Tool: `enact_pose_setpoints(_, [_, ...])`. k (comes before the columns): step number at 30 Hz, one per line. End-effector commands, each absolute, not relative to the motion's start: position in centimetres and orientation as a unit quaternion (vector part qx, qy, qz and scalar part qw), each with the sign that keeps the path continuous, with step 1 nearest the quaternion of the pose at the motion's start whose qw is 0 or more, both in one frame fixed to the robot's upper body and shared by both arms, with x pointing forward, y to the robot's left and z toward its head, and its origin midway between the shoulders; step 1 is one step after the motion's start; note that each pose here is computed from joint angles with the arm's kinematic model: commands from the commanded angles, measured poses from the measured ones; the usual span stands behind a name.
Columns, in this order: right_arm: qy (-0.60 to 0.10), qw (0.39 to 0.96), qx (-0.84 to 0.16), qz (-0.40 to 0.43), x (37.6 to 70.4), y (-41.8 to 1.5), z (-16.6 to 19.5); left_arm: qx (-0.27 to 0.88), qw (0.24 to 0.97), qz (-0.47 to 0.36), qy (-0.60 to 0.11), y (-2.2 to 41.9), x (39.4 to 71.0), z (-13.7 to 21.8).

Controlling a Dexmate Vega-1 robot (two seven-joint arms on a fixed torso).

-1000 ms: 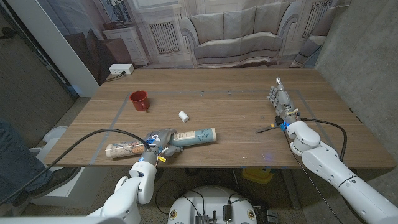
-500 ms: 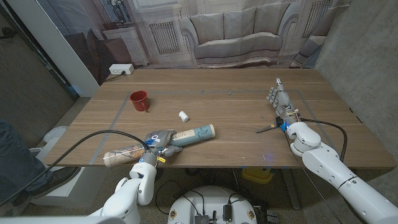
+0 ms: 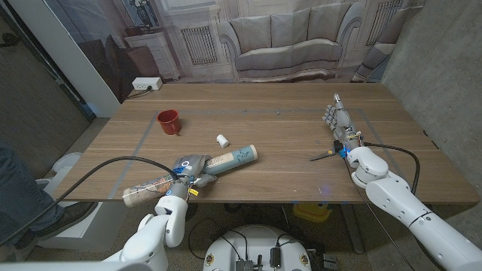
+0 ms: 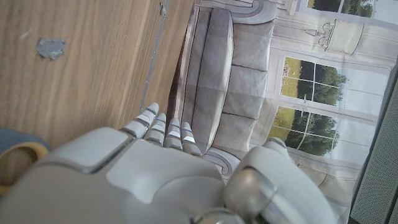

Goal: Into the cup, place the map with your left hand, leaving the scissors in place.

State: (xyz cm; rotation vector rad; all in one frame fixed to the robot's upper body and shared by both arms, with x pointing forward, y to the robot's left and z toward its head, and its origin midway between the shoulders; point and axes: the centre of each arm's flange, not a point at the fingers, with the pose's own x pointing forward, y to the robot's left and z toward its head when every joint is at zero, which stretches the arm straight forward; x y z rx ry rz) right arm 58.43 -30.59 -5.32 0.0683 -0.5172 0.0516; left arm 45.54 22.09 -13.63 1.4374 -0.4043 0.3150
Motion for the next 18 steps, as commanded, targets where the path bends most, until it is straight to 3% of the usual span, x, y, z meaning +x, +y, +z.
enact_pose_setpoints(1, [-0.256,0.966,0.033,0.026,58.48,-30.52,-5.11,0.639,0.729,0.144,-0.198,22.30,45.50,-12.75])
enact_pose_setpoints(18, [-0.259,0.965,0.036,0.026,58.29,-30.88,-5.22,0.628,0.735,0.148,-0.210,22.23,45.08,-11.97])
